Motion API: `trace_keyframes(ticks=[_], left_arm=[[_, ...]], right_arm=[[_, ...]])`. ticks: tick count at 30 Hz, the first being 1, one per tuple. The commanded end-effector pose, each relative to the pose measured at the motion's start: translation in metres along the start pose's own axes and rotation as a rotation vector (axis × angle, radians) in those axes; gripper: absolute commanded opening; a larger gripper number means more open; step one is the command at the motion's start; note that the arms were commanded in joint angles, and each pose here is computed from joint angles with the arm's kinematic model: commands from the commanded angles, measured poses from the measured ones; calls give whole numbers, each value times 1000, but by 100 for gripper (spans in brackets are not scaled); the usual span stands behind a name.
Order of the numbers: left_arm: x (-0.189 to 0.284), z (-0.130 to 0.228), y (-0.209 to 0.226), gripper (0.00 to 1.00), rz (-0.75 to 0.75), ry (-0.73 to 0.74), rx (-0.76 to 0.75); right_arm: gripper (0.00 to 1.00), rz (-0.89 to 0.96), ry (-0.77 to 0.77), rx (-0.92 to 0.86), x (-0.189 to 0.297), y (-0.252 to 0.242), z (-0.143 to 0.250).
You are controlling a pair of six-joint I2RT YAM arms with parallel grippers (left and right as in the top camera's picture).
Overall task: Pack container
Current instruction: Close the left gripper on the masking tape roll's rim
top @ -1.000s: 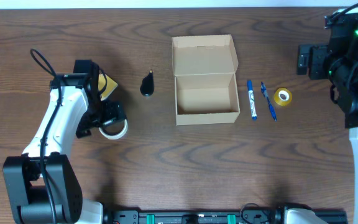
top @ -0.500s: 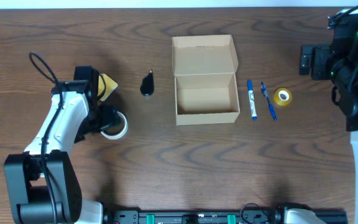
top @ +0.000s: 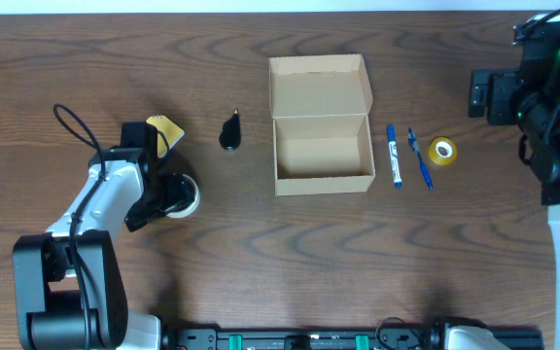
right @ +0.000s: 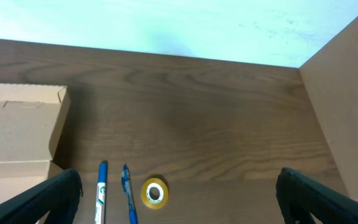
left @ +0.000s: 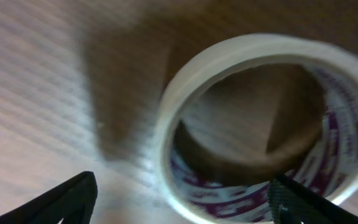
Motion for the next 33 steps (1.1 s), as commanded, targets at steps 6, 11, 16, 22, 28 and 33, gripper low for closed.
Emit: trace_keyframes(ticks=[6,11,16,22,28,33], left_arm=[[2,-6,-8,82,67,-35,10],[3,-7,-10,95,77,-37,50],[2,-8,-8,69,66,-41,50],[2,-7,0,68,14,-43,56],[2,-3,9,58,-47,-33,57],[2,-4,9,46,-50,-35,57]], right_arm=[[99,4,-38,18,11,1,-9],[99,4,-34,18,11,1,-8],[99,4,-34,18,11,1,-8],[99,4,-33,18,11,1,-8],[99,4,-34,18,11,1,-8],[99,4,-33,18,11,1,-8]])
Point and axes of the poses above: each gripper's point midway between its finger pads, its own x axis back along the fingers, its own y axis along the line the jaws close on, z = x × y, the point moved 4 cm from there along x, back along the fingers, and after that the axes turned 4 degrees about -x, right-handed, at the moved point
